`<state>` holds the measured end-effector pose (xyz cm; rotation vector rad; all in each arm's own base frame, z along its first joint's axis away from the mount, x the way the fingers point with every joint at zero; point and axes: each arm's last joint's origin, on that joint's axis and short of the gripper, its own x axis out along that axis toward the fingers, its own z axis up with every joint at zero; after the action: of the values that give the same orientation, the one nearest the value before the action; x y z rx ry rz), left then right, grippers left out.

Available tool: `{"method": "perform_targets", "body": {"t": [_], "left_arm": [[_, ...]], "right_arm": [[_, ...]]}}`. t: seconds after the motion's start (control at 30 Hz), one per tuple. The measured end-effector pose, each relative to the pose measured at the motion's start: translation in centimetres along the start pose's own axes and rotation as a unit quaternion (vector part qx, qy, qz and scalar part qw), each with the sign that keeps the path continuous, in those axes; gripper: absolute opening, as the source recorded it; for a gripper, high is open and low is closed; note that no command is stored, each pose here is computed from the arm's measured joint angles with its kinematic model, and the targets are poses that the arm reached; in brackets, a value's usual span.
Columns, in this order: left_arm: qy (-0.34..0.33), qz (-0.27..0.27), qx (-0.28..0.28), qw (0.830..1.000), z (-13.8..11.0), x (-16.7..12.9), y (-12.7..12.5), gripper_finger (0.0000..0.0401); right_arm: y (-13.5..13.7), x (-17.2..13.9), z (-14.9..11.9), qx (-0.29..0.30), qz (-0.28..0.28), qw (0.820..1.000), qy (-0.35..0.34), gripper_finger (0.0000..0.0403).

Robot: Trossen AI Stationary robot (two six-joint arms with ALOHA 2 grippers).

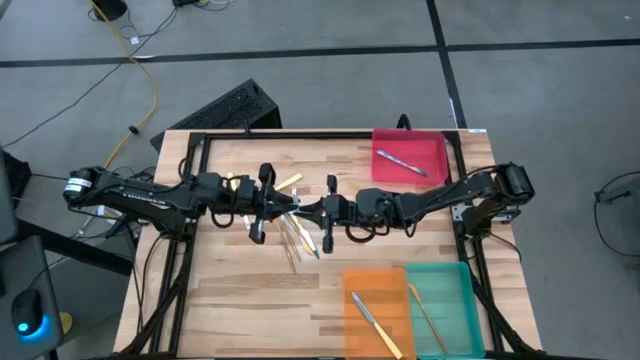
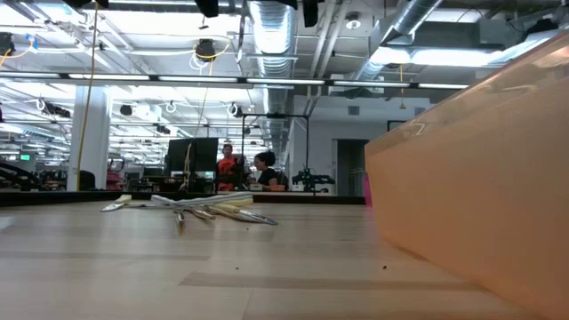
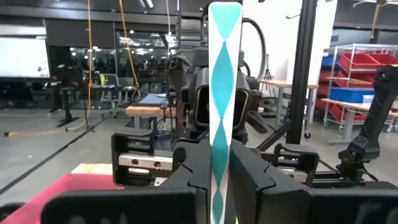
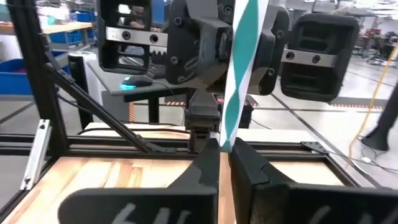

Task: Sort silverware by color (type)
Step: Put the blue patterned knife into the red bin

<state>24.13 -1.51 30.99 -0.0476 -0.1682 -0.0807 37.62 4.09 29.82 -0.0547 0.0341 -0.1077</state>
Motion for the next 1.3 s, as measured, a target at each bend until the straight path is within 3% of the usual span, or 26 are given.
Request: {"method": "perform_targets", "body": {"t": [0.33, 0.7, 0.93, 1.2, 1.3], "left_arm": [[0.002, 0.076, -0.049, 0.996, -0.2, 0.0, 0.4, 0.0067], [0.046, 0.17, -0.061, 0.982, -1.2, -0.2, 1.0, 0.0116], [0.085, 0.177, -0.057, 0.979, -2.0, -0.4, 1.0, 0.0116], [0.132, 0.156, -0.074, 0.976, -2.9, -0.6, 0.9, 0.0116], [0.147, 0.148, -0.078, 0.975, -3.1, -0.6, 0.8, 0.0116]], "right_arm": [[-0.2, 0.0, -0.1, 0.01, -0.059, 0.998, 0.005, 0.002], [-1.5, -0.2, -1.5, 0.009, -0.183, 0.98, 0.073, 0.002], [-4.0, -0.9, -2.7, 0.007, -0.24, 0.958, 0.154, 0.002], [-8.3, -4.6, -0.6, -0.007, -0.297, 0.929, 0.219, 0.002], [-10.2, -6.6, 0.1, -0.043, -0.314, 0.911, 0.262, 0.002]]}}
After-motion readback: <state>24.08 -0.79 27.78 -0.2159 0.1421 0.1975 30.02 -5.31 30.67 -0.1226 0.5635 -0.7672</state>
